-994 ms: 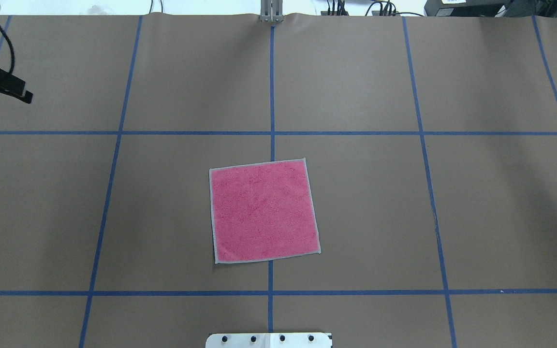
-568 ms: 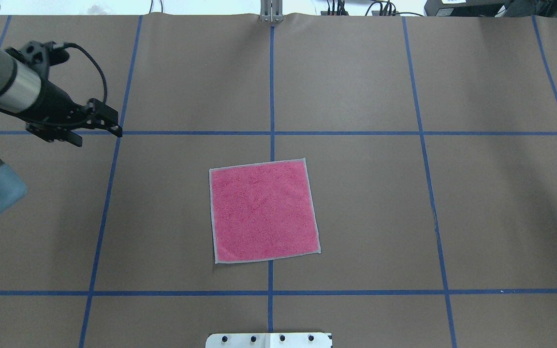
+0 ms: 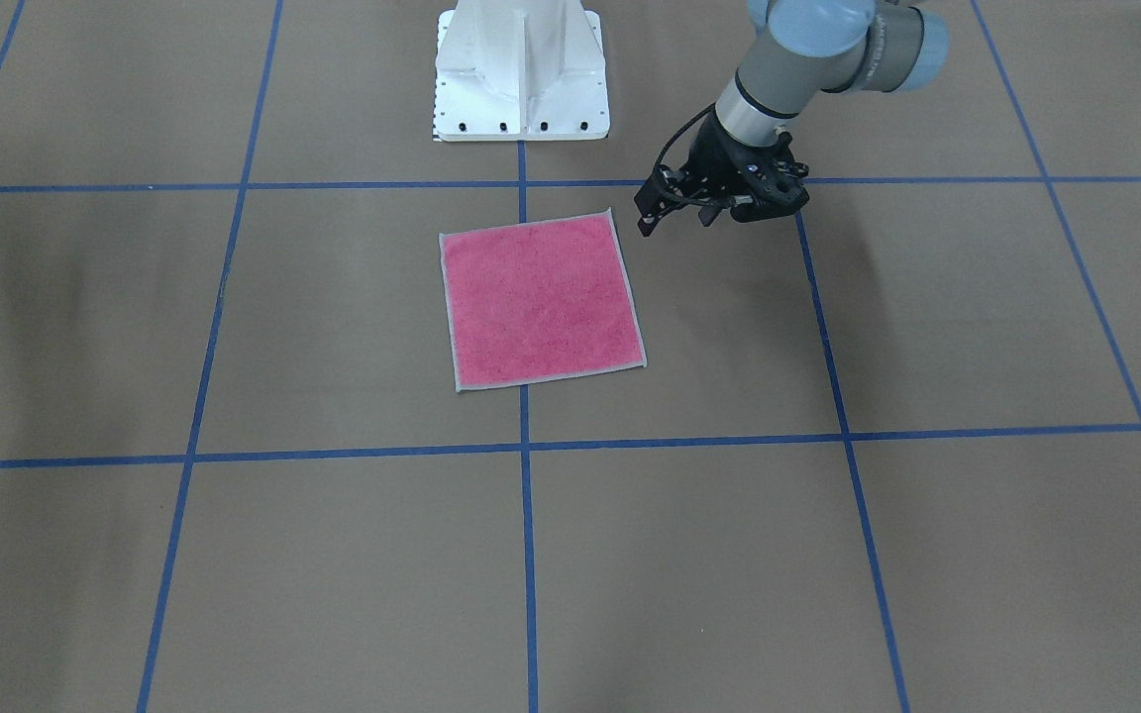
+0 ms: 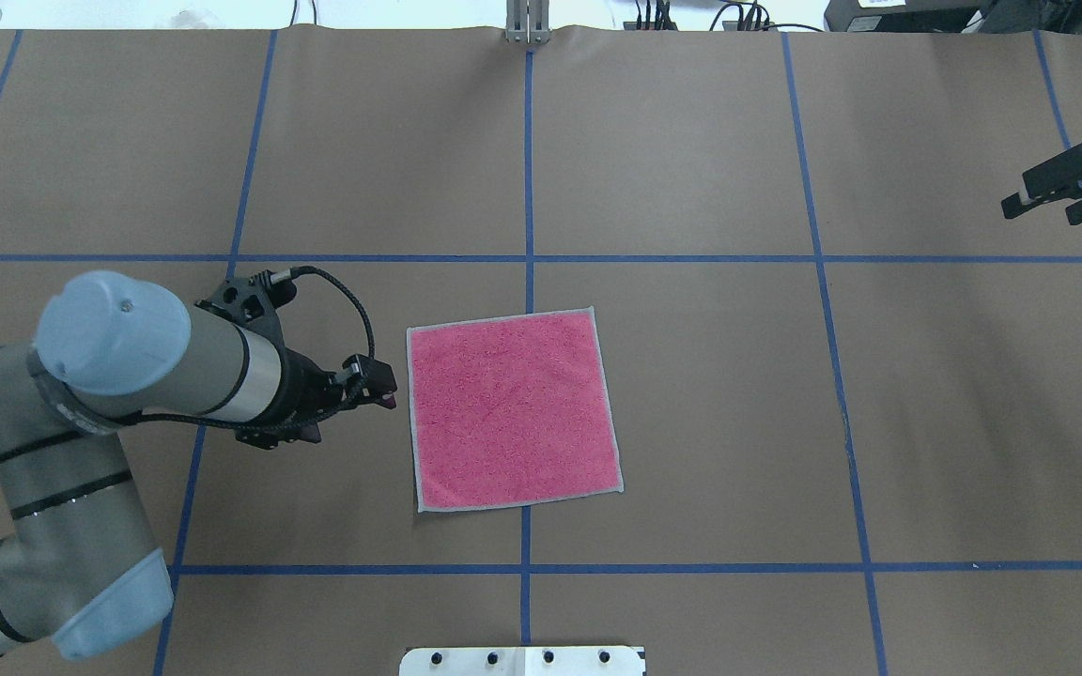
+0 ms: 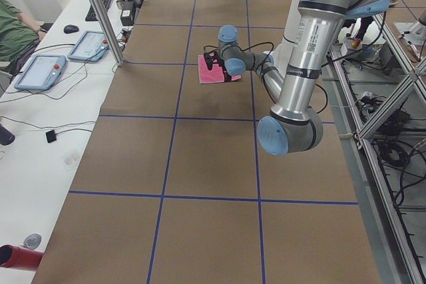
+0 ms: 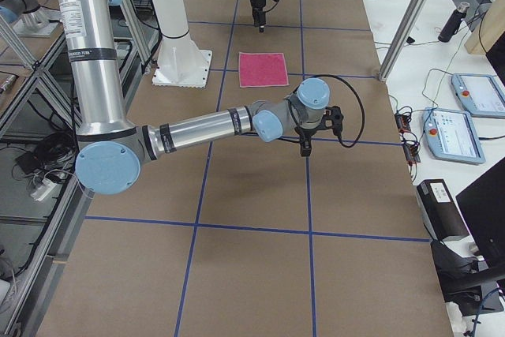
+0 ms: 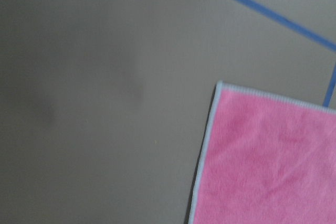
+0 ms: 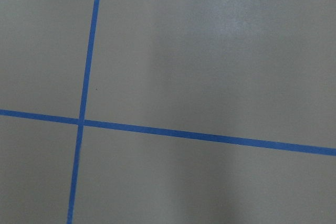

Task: Fold towel twice with both arms
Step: 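Move the left gripper to the pink towel's corner nearest the robot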

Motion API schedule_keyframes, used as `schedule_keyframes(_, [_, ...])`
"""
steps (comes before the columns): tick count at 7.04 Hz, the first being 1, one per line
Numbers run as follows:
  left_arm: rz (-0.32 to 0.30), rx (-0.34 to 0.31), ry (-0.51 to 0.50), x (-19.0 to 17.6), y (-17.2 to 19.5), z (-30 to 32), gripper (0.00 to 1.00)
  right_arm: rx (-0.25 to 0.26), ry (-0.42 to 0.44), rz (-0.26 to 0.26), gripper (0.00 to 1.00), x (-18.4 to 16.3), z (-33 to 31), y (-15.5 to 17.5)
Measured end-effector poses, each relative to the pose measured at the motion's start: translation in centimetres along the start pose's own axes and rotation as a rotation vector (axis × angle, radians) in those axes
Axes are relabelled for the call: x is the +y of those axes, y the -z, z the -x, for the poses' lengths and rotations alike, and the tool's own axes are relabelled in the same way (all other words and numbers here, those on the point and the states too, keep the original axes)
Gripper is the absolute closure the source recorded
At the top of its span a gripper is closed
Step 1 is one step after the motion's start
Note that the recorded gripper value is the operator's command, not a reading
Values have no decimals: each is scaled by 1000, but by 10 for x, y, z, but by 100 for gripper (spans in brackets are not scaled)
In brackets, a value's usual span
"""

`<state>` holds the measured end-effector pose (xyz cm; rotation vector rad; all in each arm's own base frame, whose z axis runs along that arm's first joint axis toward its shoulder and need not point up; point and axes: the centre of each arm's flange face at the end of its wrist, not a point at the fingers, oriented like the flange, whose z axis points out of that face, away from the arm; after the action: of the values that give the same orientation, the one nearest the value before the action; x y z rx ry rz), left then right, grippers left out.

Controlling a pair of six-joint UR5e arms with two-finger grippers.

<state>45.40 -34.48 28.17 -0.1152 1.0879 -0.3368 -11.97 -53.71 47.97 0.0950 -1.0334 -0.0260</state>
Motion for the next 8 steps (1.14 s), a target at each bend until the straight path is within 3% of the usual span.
schedule_keyframes(3, [26, 82, 17, 57, -38, -14, 2, -87, -26, -2, 1, 17, 49, -38])
schedule_keyframes(8, [11, 54, 27, 61, -78, -20, 6, -111, -14, 8, 1, 23, 62, -51])
